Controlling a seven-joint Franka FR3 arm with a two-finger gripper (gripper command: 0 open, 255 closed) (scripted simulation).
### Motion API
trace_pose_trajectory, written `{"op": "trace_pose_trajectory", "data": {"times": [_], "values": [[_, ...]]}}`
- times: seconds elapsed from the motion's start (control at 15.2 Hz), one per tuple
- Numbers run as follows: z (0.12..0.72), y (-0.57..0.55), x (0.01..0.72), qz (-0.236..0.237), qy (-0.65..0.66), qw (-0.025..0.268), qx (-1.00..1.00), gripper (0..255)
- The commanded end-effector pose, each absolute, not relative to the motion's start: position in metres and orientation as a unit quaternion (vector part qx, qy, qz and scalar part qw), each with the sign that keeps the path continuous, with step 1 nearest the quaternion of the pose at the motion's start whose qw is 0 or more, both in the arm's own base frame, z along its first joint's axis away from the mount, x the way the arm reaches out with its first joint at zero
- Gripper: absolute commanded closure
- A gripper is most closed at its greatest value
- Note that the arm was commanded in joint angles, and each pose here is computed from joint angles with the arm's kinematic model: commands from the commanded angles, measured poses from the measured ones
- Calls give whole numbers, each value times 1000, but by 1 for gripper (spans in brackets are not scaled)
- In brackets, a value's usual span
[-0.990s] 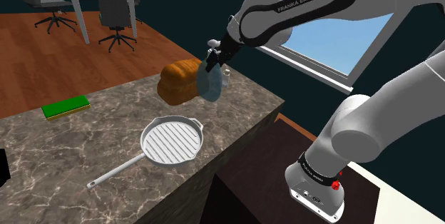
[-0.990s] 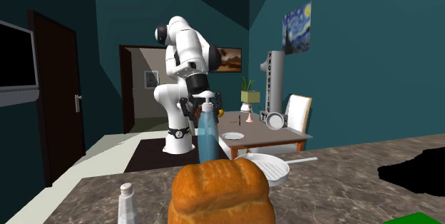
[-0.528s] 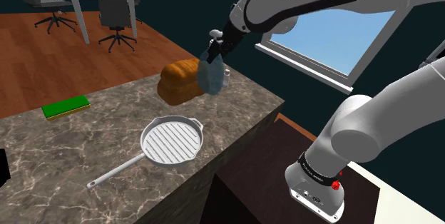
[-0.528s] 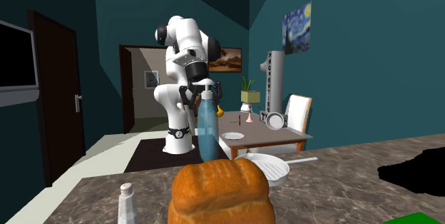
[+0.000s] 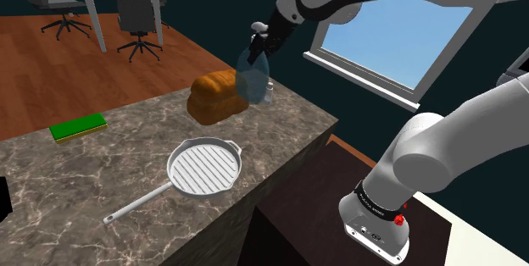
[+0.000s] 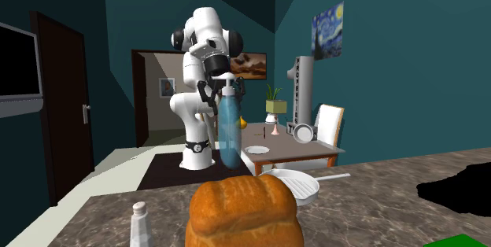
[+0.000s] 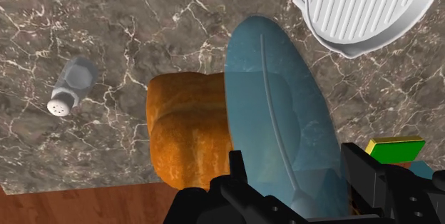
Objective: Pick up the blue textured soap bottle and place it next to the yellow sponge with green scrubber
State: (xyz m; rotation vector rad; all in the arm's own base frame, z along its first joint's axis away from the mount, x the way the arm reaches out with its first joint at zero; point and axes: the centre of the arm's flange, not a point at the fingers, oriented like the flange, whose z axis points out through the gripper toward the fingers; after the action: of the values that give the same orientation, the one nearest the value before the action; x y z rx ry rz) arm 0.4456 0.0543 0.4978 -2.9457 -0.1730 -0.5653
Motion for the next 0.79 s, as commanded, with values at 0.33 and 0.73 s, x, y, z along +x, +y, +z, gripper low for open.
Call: {"op": "trace_pose_trajectory", "data": {"times": [0.33,0.73], "values": [[537,54,446,-188,-57,68,-978,255],[568,54,446,-188,-57,68,-978,255]]}}
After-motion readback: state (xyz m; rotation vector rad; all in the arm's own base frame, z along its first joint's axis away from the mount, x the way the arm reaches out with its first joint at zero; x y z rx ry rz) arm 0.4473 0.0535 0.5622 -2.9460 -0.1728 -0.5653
